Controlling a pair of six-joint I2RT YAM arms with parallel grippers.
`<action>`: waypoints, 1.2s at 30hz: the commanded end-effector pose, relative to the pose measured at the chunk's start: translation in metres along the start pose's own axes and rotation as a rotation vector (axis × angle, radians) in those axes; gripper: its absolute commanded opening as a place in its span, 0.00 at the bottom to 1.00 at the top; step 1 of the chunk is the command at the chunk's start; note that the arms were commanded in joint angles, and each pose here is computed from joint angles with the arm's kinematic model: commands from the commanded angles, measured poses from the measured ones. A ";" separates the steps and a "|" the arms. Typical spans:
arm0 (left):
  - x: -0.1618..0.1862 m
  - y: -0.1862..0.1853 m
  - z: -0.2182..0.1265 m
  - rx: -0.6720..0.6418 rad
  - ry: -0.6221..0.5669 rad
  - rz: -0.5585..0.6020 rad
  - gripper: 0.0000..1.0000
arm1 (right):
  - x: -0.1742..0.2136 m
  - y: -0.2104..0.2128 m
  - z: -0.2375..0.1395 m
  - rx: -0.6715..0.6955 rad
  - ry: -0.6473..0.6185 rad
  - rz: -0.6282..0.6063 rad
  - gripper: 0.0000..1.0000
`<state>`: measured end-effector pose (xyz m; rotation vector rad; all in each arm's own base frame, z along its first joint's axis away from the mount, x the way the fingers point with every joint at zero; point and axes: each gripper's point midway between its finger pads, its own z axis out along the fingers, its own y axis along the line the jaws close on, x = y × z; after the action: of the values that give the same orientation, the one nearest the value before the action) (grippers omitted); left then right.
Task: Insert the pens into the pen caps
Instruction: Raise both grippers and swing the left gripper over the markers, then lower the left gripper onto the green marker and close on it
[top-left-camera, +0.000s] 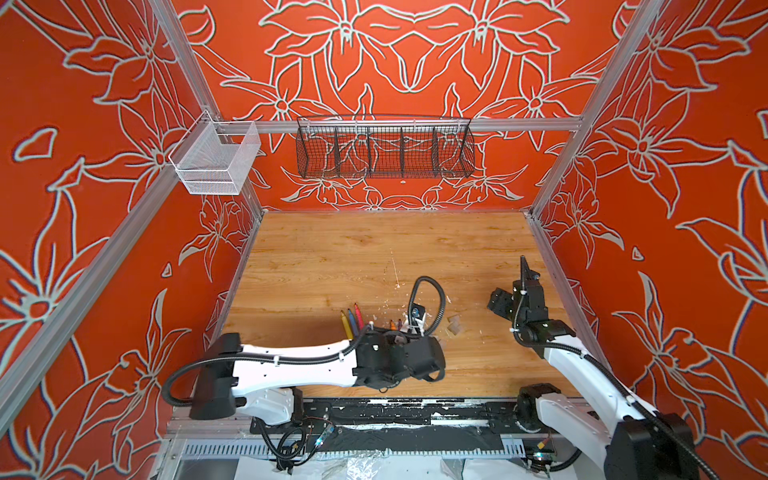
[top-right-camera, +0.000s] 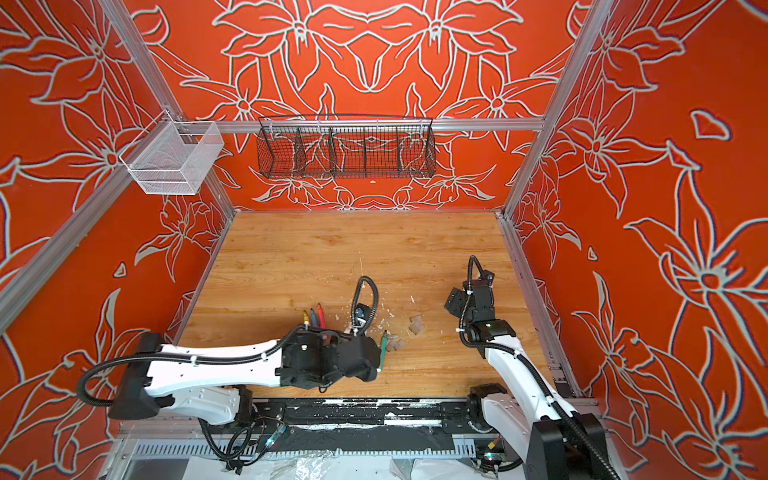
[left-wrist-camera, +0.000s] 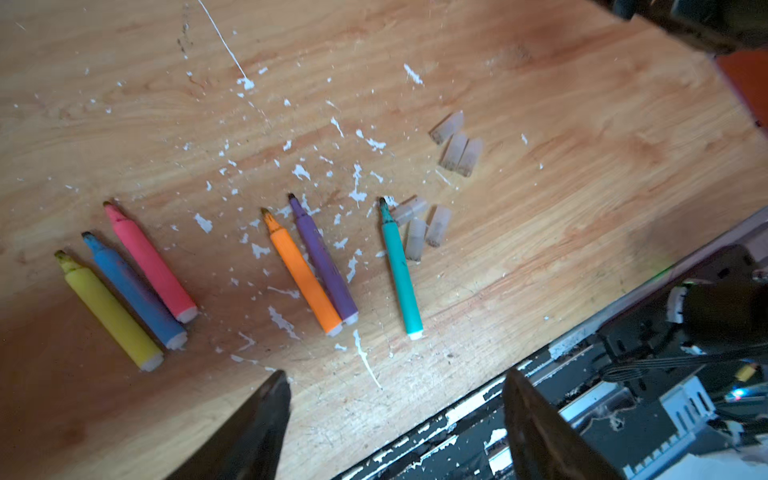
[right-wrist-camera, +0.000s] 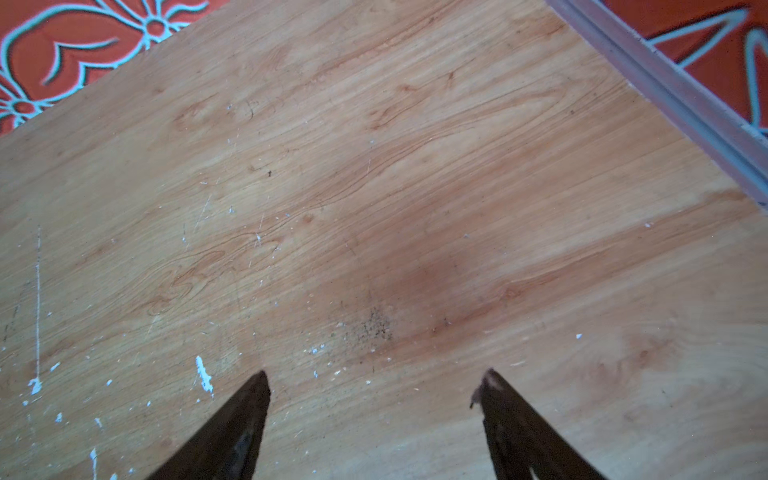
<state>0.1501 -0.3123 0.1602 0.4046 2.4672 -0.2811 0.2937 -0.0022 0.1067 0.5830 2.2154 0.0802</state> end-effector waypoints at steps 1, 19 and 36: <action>0.018 0.012 0.012 -0.121 0.042 -0.021 0.73 | -0.008 -0.005 0.001 0.038 -0.030 0.014 0.79; 0.043 -0.005 0.080 -0.075 0.179 -0.031 0.60 | 0.000 -0.007 -0.005 0.014 -0.026 0.023 0.74; 0.051 -0.004 0.121 -0.123 0.281 -0.018 0.47 | 0.000 -0.007 -0.005 0.013 -0.023 0.022 0.72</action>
<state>0.1710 -0.3396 0.0398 0.3950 2.7299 -0.1023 0.2893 -0.0046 0.1100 0.5861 2.1904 0.0778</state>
